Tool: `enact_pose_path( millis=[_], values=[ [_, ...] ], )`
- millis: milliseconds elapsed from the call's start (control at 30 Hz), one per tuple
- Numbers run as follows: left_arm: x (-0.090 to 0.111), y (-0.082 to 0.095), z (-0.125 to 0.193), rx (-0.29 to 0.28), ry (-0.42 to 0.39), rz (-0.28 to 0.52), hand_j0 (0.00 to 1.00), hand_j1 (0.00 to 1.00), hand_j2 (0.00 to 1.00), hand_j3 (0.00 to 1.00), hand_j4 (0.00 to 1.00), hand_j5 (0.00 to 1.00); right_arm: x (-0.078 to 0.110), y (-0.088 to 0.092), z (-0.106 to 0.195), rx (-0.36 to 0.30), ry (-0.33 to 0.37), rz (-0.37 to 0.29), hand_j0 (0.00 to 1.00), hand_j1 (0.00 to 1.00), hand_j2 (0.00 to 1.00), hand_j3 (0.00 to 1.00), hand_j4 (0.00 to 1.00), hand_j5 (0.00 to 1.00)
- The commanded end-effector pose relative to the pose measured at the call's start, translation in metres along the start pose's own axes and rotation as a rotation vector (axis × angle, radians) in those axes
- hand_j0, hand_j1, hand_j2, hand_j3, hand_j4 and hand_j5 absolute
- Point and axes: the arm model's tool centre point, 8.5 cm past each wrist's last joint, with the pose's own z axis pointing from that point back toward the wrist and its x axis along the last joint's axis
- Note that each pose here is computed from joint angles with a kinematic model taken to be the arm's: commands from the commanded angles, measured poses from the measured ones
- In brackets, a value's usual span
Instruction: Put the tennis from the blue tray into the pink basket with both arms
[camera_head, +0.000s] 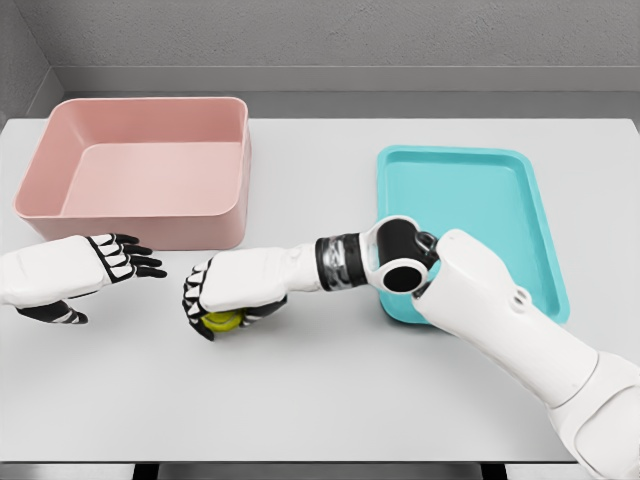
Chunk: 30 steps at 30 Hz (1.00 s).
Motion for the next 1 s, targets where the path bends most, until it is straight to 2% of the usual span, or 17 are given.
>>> enact_pose_path(
  millis=[0,133,200,767,867,900,967],
  values=[
    [-0.001,0.0,0.001,0.002,0.003,0.005,1.0,1.0,1.0,1.0,1.0,1.0,0.003,-0.004,-0.008,-0.013,-0.013,-0.005,0.35,0.35,0.35,0.35,0.35,0.35],
    [-0.003,-0.001,0.002,0.0,0.009,0.008,1.0,1.0,1.0,1.0,1.0,1.0,-0.024,0.0,-0.007,0.016,0.05,-0.05,0.35,0.35,0.35,0.35,0.35,0.35],
    [-0.005,-0.002,0.003,-0.002,0.016,0.011,1.0,1.0,1.0,1.0,1.0,1.0,-0.031,0.005,-0.011,0.024,0.063,-0.078,0.35,0.35,0.35,0.35,0.35,0.35],
    [-0.004,-0.002,0.003,-0.001,0.014,0.012,1.0,1.0,1.0,1.0,1.0,1.0,-0.033,0.015,-0.009,0.034,0.072,-0.093,0.37,0.37,0.37,0.37,0.37,0.37],
    [-0.004,-0.002,0.003,-0.001,0.014,0.012,1.0,1.0,1.0,1.0,1.0,1.0,-0.033,0.014,-0.009,0.034,0.072,-0.093,0.7,0.7,0.7,0.7,0.7,0.7],
    [-0.004,-0.002,0.003,-0.001,0.014,0.012,1.0,1.0,1.0,1.0,1.0,1.0,-0.033,0.014,-0.009,0.035,0.074,-0.092,0.78,0.78,0.78,0.78,0.78,0.78],
    [-0.004,-0.001,0.003,0.0,0.014,0.013,1.0,1.0,1.0,1.0,1.0,1.0,-0.033,0.015,-0.009,0.039,0.077,-0.087,0.84,0.84,0.84,0.84,0.84,0.84]
  ],
)
